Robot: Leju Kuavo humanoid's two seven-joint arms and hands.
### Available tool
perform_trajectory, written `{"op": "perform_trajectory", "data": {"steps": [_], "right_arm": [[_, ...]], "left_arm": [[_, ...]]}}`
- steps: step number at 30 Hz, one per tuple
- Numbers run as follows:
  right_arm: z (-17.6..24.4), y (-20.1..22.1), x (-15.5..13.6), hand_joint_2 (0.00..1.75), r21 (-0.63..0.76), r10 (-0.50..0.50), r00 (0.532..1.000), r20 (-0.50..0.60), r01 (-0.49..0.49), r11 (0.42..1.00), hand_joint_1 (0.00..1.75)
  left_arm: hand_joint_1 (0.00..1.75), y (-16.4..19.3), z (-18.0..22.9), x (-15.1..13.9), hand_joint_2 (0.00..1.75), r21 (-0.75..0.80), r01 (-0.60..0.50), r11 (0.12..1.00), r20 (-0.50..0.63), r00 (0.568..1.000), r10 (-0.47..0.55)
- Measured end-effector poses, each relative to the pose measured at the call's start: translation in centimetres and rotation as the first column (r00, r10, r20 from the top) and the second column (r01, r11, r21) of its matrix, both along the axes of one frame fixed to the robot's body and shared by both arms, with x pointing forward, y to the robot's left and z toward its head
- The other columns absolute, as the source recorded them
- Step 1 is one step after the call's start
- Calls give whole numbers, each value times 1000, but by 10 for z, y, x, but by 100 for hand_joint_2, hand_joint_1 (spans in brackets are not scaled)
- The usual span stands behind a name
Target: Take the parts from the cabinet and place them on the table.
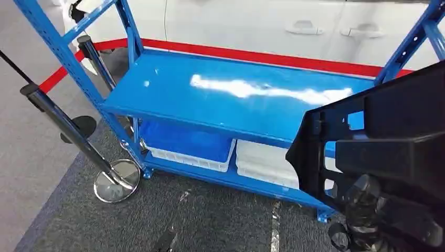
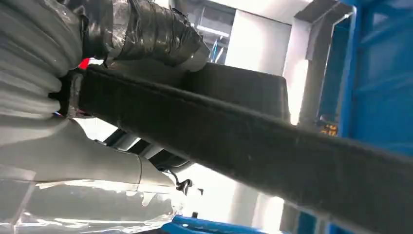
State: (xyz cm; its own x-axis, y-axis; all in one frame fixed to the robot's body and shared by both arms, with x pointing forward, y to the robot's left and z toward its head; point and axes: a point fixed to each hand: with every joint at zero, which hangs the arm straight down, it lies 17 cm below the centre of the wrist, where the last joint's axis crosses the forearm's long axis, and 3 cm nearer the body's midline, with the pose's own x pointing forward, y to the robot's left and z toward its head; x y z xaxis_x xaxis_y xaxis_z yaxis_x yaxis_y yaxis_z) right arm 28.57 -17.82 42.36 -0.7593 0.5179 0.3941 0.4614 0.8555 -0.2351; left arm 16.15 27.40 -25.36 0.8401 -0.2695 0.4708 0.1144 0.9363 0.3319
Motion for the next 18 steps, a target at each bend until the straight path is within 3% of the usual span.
{"op": "perform_trajectory", "data": {"steps": [18], "right_arm": [[3,-1,-6,175,84,93,996,-5,-92,992,164]], "left_arm": [[0,0,0,3,175,-3,-1,1000,-2,1000,1]]}}
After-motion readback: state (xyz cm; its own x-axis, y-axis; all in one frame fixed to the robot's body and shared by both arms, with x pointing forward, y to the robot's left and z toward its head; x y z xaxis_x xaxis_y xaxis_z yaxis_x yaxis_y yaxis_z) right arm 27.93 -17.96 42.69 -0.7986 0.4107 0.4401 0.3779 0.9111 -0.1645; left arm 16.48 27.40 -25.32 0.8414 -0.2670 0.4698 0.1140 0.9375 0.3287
